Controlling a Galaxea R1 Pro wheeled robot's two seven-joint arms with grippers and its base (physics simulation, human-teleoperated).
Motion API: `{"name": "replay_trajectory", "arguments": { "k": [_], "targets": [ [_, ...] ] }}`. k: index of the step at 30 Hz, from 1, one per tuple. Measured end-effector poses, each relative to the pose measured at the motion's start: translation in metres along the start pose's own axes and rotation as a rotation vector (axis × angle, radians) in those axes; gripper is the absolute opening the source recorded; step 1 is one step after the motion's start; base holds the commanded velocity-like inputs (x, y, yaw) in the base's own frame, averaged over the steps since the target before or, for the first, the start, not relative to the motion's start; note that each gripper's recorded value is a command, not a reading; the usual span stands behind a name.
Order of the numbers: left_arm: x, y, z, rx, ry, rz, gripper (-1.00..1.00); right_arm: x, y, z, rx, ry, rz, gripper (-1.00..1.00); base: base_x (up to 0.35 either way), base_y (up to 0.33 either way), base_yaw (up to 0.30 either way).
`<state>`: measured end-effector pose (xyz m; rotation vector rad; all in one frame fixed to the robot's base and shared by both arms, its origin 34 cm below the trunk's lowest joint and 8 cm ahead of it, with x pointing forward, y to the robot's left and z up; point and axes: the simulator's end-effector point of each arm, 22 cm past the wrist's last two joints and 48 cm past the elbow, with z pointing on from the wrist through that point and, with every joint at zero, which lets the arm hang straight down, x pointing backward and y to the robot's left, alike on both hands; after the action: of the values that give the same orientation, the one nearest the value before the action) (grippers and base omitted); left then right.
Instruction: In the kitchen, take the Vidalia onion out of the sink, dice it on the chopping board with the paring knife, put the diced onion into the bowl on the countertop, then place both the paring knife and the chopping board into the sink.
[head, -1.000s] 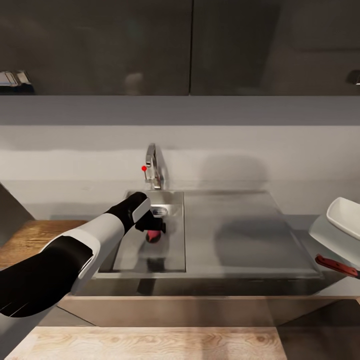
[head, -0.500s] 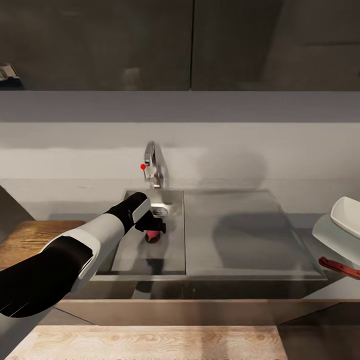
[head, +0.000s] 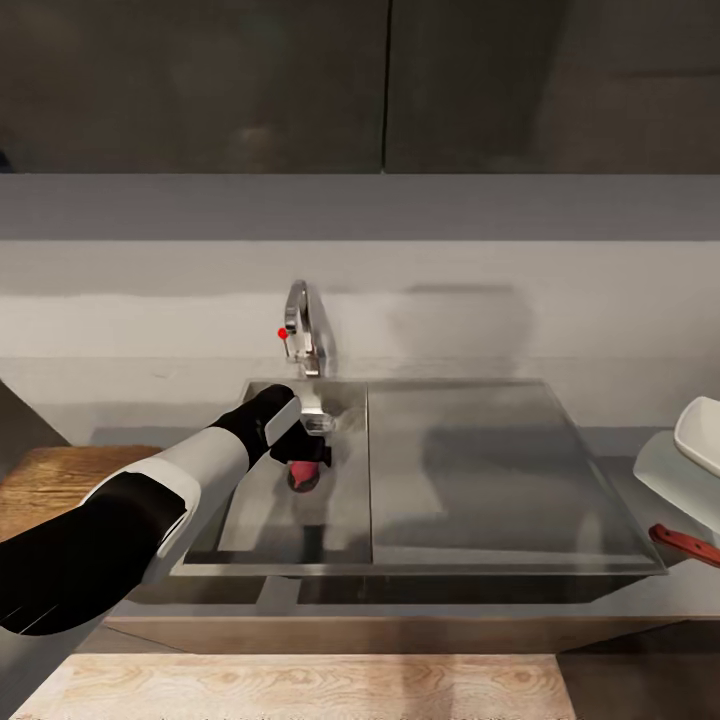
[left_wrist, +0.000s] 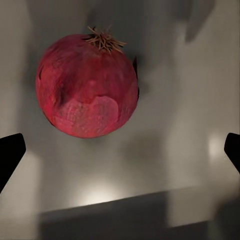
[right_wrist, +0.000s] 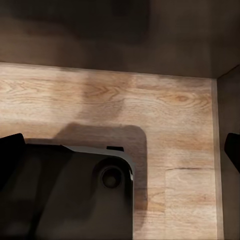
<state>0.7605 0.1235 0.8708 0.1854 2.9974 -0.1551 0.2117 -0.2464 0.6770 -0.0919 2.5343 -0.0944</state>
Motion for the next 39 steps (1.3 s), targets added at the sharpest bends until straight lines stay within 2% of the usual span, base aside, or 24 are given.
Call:
{"name": "replay_trajectory", "arguments": {
  "k": [25, 39],
  "targets": [
    [0.013, 0.004, 0.025, 0.002, 0.042, -0.006, 1.00, 0.011, 0.001, -0.004, -0.004, 0.034, -0.002, 1.00, 0.022, 0.011, 0.000],
    [0.016, 0.004, 0.028, 0.001, 0.048, -0.006, 1.00, 0.012, 0.001, -0.004, -0.005, 0.036, -0.002, 1.00, 0.033, 0.000, 0.000]
  ]
}}
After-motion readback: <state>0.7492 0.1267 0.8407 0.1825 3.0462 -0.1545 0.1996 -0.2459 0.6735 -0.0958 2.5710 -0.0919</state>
